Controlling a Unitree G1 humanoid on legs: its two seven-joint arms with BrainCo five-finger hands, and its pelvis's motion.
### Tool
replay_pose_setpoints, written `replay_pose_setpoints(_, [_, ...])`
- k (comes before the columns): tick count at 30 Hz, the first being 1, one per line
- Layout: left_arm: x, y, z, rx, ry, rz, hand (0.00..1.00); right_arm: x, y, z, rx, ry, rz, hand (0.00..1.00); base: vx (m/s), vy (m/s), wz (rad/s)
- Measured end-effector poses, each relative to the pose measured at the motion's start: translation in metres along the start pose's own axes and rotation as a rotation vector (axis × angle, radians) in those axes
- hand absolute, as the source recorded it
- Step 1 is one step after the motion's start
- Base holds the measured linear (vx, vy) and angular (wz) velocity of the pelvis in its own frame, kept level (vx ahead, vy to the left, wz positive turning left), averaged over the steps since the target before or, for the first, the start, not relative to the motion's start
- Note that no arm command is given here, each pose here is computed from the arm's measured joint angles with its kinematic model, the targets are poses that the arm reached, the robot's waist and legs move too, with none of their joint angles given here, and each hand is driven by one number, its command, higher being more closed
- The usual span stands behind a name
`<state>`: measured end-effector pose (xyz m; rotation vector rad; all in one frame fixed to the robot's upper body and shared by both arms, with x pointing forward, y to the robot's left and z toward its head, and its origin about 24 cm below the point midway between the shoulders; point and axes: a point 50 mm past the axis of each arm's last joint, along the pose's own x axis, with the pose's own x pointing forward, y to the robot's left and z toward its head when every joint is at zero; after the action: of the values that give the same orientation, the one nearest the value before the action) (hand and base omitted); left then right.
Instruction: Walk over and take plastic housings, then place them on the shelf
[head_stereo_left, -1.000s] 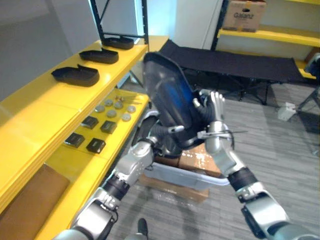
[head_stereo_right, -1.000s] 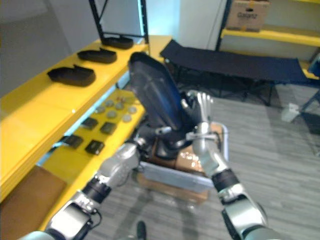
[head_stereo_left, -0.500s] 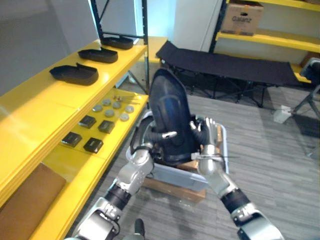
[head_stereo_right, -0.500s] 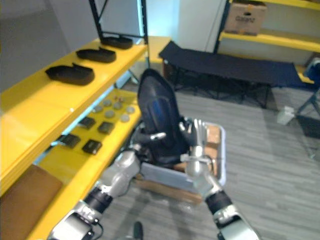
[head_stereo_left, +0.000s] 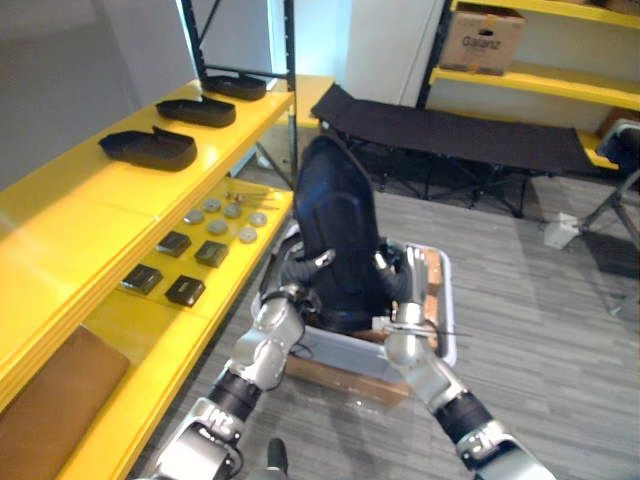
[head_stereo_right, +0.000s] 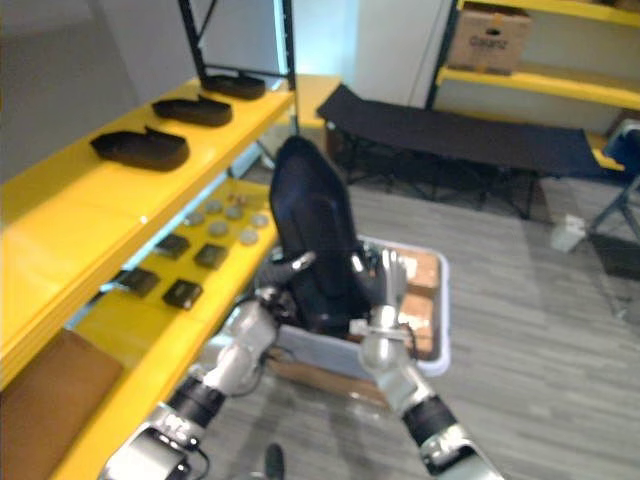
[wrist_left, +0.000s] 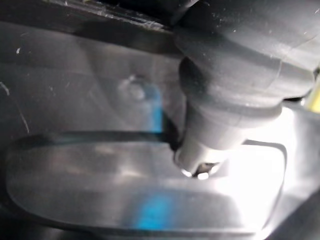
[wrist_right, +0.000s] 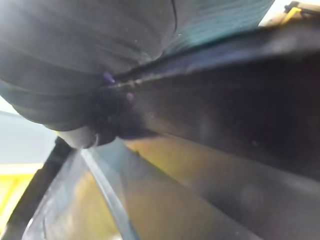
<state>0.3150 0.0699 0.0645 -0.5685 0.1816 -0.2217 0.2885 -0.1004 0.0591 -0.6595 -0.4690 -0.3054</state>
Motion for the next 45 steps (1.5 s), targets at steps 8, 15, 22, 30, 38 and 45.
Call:
replay_pose_setpoints(8, [-0.002,0.002,0.0,-0.054,0.017,-0.077,1.0,-0.002,-0.003,0.006,0.028,-0.043,-0.018,0.0,0.0,0.0,-0.01])
replay_pose_setpoints(15, [-0.004,0.003,0.003,-0.028,-0.019,-0.076,1.0,-0.003,-0.008,0.007,0.157,-0.02,0.031,0.0,0.0,0.0,-0.01])
replay_pose_setpoints(22, [-0.02,-0.013,0.057,0.345,-0.421,0.044,1.0,0.021,-0.047,0.023,0.4,-0.086,0.096,0.0,0.0,0.001,-0.02])
replay_pose_setpoints(30, [-0.04,0.019,0.111,0.637,-0.771,0.439,1.0,0.055,-0.16,0.042,0.705,-0.284,-0.165,0.0,-0.03,0.015,-0.08])
replay_pose_setpoints(38, [-0.064,0.042,0.104,0.642,-0.792,0.524,1.0,0.009,-0.184,-0.008,0.723,-0.062,-0.28,0.0,0.02,0.026,-0.14])
replay_pose_setpoints(45, [-0.092,0.03,0.052,0.51,-0.688,0.381,1.0,-0.098,-0.127,-0.08,0.817,0.611,-0.369,0.0,0.06,-0.004,-0.13])
